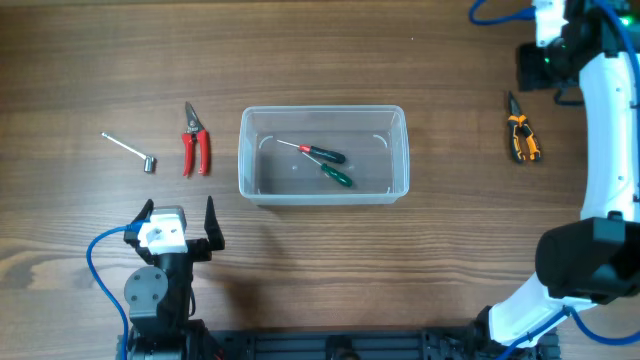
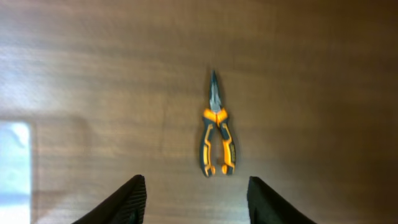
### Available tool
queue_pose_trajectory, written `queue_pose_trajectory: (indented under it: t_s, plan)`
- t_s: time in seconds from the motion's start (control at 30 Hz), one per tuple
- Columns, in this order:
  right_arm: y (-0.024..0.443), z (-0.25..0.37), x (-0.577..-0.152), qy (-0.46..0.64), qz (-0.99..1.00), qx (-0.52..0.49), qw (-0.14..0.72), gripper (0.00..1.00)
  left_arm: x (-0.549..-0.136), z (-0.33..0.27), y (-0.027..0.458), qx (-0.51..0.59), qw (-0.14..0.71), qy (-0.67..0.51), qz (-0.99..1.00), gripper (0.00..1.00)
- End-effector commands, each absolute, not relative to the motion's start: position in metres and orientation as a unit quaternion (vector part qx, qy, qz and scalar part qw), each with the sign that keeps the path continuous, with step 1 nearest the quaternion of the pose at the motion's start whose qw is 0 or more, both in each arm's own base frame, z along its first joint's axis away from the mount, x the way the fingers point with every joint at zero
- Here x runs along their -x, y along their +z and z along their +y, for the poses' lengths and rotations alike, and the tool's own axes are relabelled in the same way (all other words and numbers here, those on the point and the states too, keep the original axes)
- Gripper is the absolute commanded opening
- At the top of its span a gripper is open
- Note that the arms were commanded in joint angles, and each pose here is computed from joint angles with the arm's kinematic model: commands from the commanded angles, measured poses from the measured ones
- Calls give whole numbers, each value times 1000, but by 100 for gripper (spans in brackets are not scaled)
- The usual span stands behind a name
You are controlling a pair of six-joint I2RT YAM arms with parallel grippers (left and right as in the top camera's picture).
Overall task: Pack container
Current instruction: 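Move the right gripper over the orange-black pliers and lower it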
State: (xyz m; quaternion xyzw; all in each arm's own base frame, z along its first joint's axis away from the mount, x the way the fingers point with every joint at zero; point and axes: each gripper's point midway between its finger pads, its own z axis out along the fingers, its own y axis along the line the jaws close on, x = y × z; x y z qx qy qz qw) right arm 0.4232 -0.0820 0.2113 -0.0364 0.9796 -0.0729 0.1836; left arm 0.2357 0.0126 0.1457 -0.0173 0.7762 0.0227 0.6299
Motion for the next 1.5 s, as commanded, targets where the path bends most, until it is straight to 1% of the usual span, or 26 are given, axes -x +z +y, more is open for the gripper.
queue_pose_trajectory:
  t_s: [0.0,0.23,0.37,0.57,1.17,1.3,1.47]
  plan:
    - [161,-88,-404,-48,991,33,120,53,-236,12,147,7,633,27,774,100]
    - [72,-92,-379,-38,997,49,43,53,-236,12,147,7,633,27,774,100]
    - [45,-92,-374,-35,998,49,30,53,-236,12,147,7,633,27,774,100]
    - [31,-99,-376,-35,998,42,27,53,-236,12,147,7,633,27,774,100]
    - [33,-109,-393,-38,996,51,65,53,-236,12,147,7,633,27,774,100]
    - [26,-111,-390,-33,997,48,56,52,-236,12,147,7,633,27,774,100]
    - [3,-109,-383,-16,999,42,27,52,-236,12,147,7,633,27,774,100]
